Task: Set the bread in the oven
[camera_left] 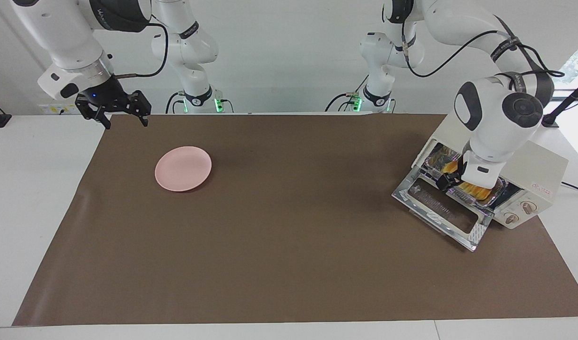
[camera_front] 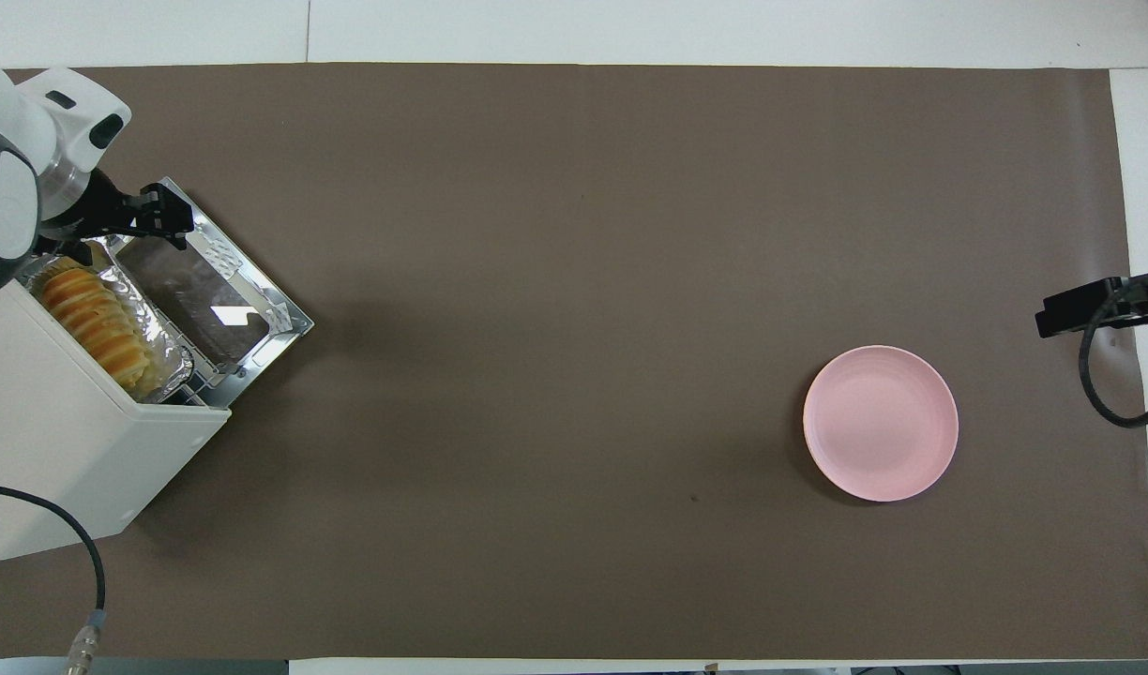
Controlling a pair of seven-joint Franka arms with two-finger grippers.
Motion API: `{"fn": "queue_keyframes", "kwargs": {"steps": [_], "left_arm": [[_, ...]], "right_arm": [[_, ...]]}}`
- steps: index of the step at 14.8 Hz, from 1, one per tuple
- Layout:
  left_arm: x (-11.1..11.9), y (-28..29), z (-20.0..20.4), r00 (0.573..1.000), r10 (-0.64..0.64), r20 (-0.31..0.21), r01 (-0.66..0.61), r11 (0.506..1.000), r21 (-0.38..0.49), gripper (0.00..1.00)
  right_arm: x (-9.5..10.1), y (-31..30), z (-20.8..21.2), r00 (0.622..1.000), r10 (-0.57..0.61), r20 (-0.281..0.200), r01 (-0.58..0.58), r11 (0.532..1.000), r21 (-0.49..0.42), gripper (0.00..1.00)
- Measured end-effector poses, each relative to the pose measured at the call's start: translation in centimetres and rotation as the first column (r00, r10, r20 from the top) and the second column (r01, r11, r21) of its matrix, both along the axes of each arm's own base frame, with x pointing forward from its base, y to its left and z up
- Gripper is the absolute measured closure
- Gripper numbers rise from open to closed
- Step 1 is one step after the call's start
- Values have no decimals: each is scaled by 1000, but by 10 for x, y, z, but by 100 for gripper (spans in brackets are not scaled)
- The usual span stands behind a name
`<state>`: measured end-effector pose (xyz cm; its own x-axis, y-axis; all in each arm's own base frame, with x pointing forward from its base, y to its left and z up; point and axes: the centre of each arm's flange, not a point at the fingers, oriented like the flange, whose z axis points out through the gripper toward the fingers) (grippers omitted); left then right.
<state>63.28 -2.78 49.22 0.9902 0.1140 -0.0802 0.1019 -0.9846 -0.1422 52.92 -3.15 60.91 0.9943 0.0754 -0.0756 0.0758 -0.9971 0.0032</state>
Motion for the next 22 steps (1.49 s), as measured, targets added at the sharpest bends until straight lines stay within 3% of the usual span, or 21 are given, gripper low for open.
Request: {"fn": "queue_keyframes", "kwargs": {"steps": [5, 7, 10, 12, 16, 22], "left_arm": [[-45, 32, 82, 985, -172, -21, 169, 979, -116, 0], [-69, 28, 117, 973, -232, 8, 230, 960, -162, 0], [-81, 2, 138, 958, -284, 45, 287, 944, -166, 0], [-91, -7, 144, 953, -299, 43, 302, 939, -167, 0], [-92, -8, 146, 951, -301, 75, 309, 938, -158, 0], [-84, -8, 136, 961, -265, 75, 274, 949, -158, 0]], "right_arm": [[0, 0, 0, 1000, 0, 0, 0, 1000, 0, 0], [0, 0, 0, 1000, 0, 0, 0, 1000, 0, 0], [0, 0, 0, 1000, 0, 0, 0, 1000, 0, 0], [0, 0, 0, 1000, 0, 0, 0, 1000, 0, 0], [0, 0, 0, 1000, 0, 0, 0, 1000, 0, 0], [0, 0, 0, 1000, 0, 0, 0, 1000, 0, 0]]}}
